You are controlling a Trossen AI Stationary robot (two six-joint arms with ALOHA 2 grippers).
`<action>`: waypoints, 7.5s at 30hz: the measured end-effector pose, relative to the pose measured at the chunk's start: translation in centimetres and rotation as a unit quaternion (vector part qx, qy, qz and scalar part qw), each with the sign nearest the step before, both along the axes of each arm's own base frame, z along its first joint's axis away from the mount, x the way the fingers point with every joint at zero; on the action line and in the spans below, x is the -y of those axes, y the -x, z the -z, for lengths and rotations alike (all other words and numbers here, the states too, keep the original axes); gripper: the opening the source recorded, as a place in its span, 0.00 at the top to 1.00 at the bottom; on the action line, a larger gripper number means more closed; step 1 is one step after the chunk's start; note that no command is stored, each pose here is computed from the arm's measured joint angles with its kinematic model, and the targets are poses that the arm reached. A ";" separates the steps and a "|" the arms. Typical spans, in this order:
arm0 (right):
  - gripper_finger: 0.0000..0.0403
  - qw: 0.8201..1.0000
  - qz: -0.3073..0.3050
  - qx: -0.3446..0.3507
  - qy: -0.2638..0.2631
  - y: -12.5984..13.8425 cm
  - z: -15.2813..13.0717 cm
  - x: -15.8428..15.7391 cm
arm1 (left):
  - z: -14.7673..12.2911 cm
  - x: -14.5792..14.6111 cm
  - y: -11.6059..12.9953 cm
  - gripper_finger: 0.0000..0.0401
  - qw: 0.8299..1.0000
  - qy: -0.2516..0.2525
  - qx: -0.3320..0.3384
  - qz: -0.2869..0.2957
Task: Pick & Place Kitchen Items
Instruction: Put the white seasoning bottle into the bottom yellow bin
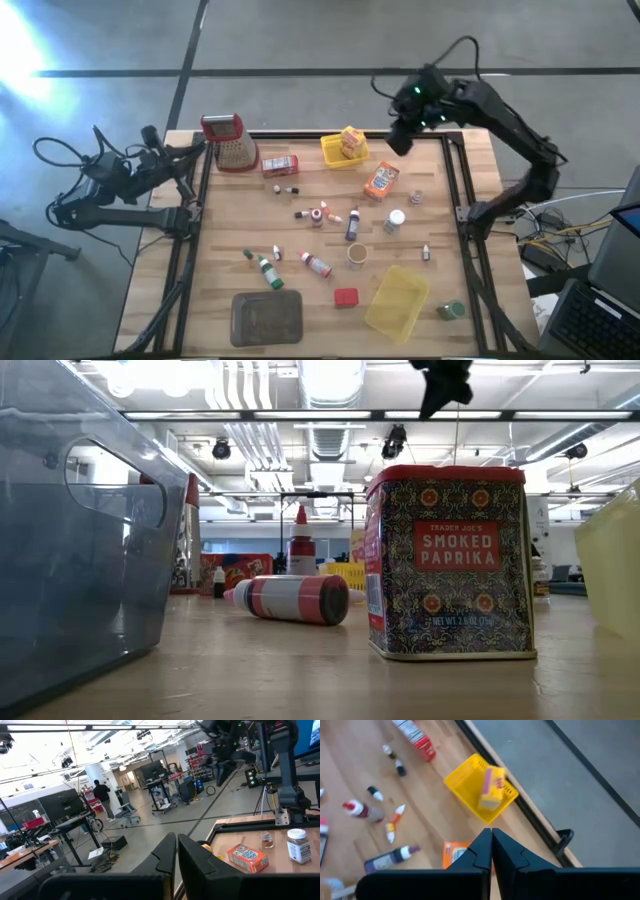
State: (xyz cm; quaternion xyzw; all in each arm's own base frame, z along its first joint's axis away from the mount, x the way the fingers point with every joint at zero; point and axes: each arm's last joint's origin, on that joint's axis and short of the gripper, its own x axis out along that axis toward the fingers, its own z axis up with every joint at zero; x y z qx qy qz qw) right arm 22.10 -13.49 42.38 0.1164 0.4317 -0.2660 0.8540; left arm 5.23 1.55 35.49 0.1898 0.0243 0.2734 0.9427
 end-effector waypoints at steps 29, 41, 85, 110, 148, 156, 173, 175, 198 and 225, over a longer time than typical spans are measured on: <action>0.98 0.987 -0.140 0.075 -0.009 3.1 1.5 -9.9 | 0.0 0.0 0.0 0.94 1.000 0.000 0.000 0.000; 0.98 0.987 -0.146 0.066 -0.032 0.0 2.8 -13.0 | 0.0 0.0 0.0 0.94 1.000 0.000 0.000 0.000; 0.42 0.971 -0.012 -0.218 -0.094 -4.1 11.0 -13.6 | 0.0 0.0 0.0 0.94 1.000 0.000 0.000 0.000; 0.20 0.966 0.011 -0.208 -0.155 -2.0 18.1 -12.8 | 0.0 0.0 0.0 0.94 1.000 0.000 0.000 0.000; 0.44 0.965 0.010 -0.204 -0.163 -1.5 21.5 -12.0 | 0.0 0.0 0.0 0.94 1.000 0.000 0.000 0.000; 0.50 0.966 0.008 -0.203 -0.162 -1.5 21.5 -11.9 | 0.0 0.0 0.0 0.94 1.000 0.000 0.000 0.000; 0.51 0.964 -0.026 -0.201 -0.170 -2.0 18.5 -12.2 | 0.0 0.0 0.0 0.94 1.000 0.000 0.000 0.000; 0.49 0.966 -0.033 -0.192 -0.169 -2.2 17.1 -12.6 | 0.0 0.0 0.0 0.94 1.000 0.000 0.000 0.000; 0.50 0.958 -0.137 -0.118 -0.224 -0.7 8.7 -24.8 | 0.0 0.0 0.0 0.94 1.000 0.000 0.000 0.000; 0.49 0.964 -0.069 -0.123 -0.227 0.0 14.8 -27.1 | 0.0 0.0 0.0 0.94 1.000 0.000 0.000 0.000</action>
